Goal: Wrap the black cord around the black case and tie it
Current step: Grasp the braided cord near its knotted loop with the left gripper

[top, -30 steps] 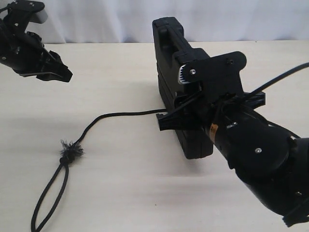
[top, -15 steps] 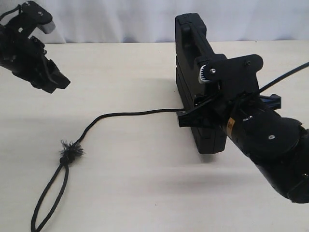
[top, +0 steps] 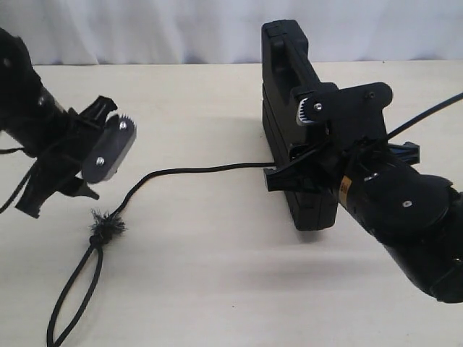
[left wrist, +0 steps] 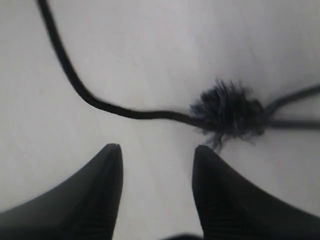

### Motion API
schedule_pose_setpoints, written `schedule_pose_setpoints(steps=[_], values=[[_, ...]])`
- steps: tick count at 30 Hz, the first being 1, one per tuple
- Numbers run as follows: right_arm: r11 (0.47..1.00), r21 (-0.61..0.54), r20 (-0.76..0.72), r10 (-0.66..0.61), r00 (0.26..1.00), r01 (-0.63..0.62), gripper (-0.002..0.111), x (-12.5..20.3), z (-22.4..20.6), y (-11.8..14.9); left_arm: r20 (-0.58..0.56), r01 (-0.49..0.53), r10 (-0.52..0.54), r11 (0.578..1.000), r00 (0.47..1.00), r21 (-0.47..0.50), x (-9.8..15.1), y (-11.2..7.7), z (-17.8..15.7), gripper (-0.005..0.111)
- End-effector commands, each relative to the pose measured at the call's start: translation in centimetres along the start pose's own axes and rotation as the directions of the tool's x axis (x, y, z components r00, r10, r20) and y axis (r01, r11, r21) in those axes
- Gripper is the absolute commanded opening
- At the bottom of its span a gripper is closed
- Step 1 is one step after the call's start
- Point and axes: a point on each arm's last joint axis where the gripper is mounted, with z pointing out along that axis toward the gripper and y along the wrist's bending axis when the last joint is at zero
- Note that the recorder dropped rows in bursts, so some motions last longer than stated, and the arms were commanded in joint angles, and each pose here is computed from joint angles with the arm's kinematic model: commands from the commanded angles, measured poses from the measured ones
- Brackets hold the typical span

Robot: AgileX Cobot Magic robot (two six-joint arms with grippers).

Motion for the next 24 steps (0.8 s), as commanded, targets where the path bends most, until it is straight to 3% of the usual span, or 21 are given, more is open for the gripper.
schedule_pose_setpoints(steps=[1, 3, 6, 10, 11, 13, 15, 17, 24], values=[[1.0, -0.007, 0.02, -0.014, 1.0, 0.014, 0.004, -0.3, -0.2, -0.1, -0.104, -0.301, 0.3, 0.954, 0.948, 0.01, 0.4, -1.3, 1.9, 0.044], [1.0, -0.007, 0.02, -0.02, 1.0, 0.02, 0.004, -0.3, -0.2, -0.1, -0.107, -0.446, 0.447, 0.894, 0.888, 0.029, 0.5, -2.4, 2.8, 0.044], [1.0, -0.006, 0.021, -0.02, 1.0, 0.02, 0.004, -0.4, -0.2, -0.1, -0.114, -0.497, 0.497, 0.867, 0.86, 0.022, 0.2, -3.0, 3.4, 0.044], [0.999, -0.005, 0.021, -0.038, 0.999, 0.038, 0.004, -0.4, -0.2, -0.1, -0.121, -0.614, 0.615, 0.788, 0.779, 0.055, -1.2, -4.0, 4.2, 0.044], [0.999, -0.005, 0.021, -0.038, 0.999, 0.038, 0.004, -0.4, -0.2, -0.1, -0.121, -0.647, 0.651, 0.759, 0.75, 0.072, -1.5, -4.3, 4.3, 0.044], [0.999, -0.005, 0.021, -0.038, 0.999, 0.038, 0.004, -0.4, -0.2, -0.1, -0.125, -0.743, 0.756, 0.654, 0.642, 0.142, -1.5, -5.3, 4.8, 0.044], [0.999, -0.005, 0.021, -0.038, 0.999, 0.038, 0.004, -0.4, -0.2, -0.1, -0.126, -0.774, 0.792, 0.611, 0.598, 0.165, -1.3, -5.9, 5.0, 0.044], [0.999, -0.005, 0.021, -0.038, 0.999, 0.038, 0.004, -0.4, -0.2, -0.1, -0.154, -0.794, 0.799, 0.599, 0.582, 0.109, -1.7, -5.8, 5.3, 0.044], [0.999, -0.007, 0.021, -0.038, 0.999, 0.038, 0.004, -0.3, -0.2, -0.1, -0.141, -0.803, 0.808, 0.587, 0.572, 0.101, -2.0, -5.9, 6.3, 0.044]])
